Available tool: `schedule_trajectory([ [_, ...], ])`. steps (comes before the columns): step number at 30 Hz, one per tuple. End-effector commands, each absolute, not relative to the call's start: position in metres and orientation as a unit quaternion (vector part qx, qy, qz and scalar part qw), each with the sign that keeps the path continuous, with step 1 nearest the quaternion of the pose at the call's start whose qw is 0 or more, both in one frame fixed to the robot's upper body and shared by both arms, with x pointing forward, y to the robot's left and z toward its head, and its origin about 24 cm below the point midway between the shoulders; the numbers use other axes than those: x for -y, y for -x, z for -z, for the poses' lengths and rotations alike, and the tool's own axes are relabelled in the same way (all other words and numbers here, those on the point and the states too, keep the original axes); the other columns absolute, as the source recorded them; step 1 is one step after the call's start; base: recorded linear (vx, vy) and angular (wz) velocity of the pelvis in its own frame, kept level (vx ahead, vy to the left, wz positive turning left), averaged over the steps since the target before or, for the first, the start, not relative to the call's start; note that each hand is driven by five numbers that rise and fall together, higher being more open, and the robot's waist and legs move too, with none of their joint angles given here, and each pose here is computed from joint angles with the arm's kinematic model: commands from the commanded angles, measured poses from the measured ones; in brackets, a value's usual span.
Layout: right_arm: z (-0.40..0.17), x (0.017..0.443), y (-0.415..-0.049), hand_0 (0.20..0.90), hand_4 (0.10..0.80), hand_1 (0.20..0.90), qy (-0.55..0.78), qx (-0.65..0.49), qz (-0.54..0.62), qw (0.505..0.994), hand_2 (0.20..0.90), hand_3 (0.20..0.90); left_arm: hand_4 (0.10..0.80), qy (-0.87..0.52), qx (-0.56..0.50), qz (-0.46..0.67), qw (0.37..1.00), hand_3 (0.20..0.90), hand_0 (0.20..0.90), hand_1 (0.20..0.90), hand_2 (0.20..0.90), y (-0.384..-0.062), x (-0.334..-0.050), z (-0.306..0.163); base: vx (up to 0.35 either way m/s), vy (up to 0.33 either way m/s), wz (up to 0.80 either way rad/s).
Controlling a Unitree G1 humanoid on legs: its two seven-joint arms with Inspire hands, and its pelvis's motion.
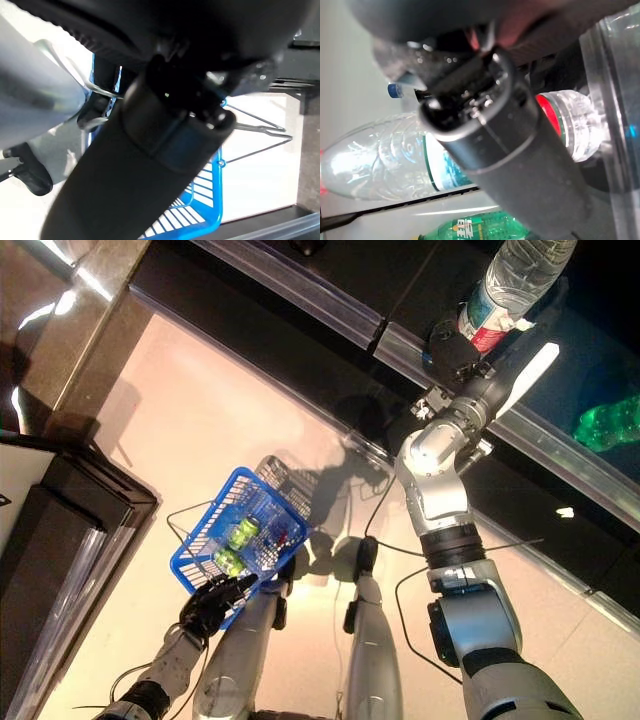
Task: Pick up the drink and place into the basket.
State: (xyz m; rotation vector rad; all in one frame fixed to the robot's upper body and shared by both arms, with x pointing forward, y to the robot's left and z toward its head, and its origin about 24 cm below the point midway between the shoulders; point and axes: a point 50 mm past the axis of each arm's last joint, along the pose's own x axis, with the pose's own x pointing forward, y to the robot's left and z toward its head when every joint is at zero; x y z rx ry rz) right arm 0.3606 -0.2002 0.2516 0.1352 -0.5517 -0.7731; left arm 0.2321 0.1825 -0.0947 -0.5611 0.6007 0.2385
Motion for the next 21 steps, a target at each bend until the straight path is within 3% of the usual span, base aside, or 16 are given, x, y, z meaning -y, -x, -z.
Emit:
schedule_trajectory([
  [1,-0.329,0.211,-0.337,0.9,0.8,0.9,-0.084,0.414,0.353,0.835,0.9,0.9,0.1,0.294,-0.317,-0.091,0.897,0.2,0.3,0.3,0.3,-0.205,-0.171,0.108,0.0,0.0,0.0],
  [8,-0.349,0.216,-0.335,0.9,0.8,0.9,-0.076,0.426,0.366,0.824,0.9,0.9,0.1,0.302,-0.313,-0.086,0.896,0.2,0.3,0.3,0.3,-0.205,-0.172,0.106,0.007,0.011,-0.01],
  [9,-0.351,0.218,-0.335,0.679,0.542,0.679,-0.072,0.429,0.369,0.821,0.679,0.642,0.1,0.302,-0.311,-0.084,0.897,0.2,0.3,0.3,0.3,-0.205,-0.172,0.105,-0.007,-0.003,-0.06],
  [10,-0.353,0.22,-0.334,0.3,0.1,0.3,-0.069,0.432,0.372,0.818,0.3,0.2,0.1,0.303,-0.31,-0.082,0.898,0.2,0.3,0.3,0.3,-0.205,-0.172,0.104,0.0,0.0,0.0],
  [21,-0.361,0.224,-0.329,0.3,0.1,0.3,-0.066,0.449,0.369,0.811,0.3,0.2,0.1,0.309,-0.288,-0.082,0.903,0.2,0.3,0.3,0.3,-0.21,-0.179,0.098,-0.019,-0.01,0.0],
])
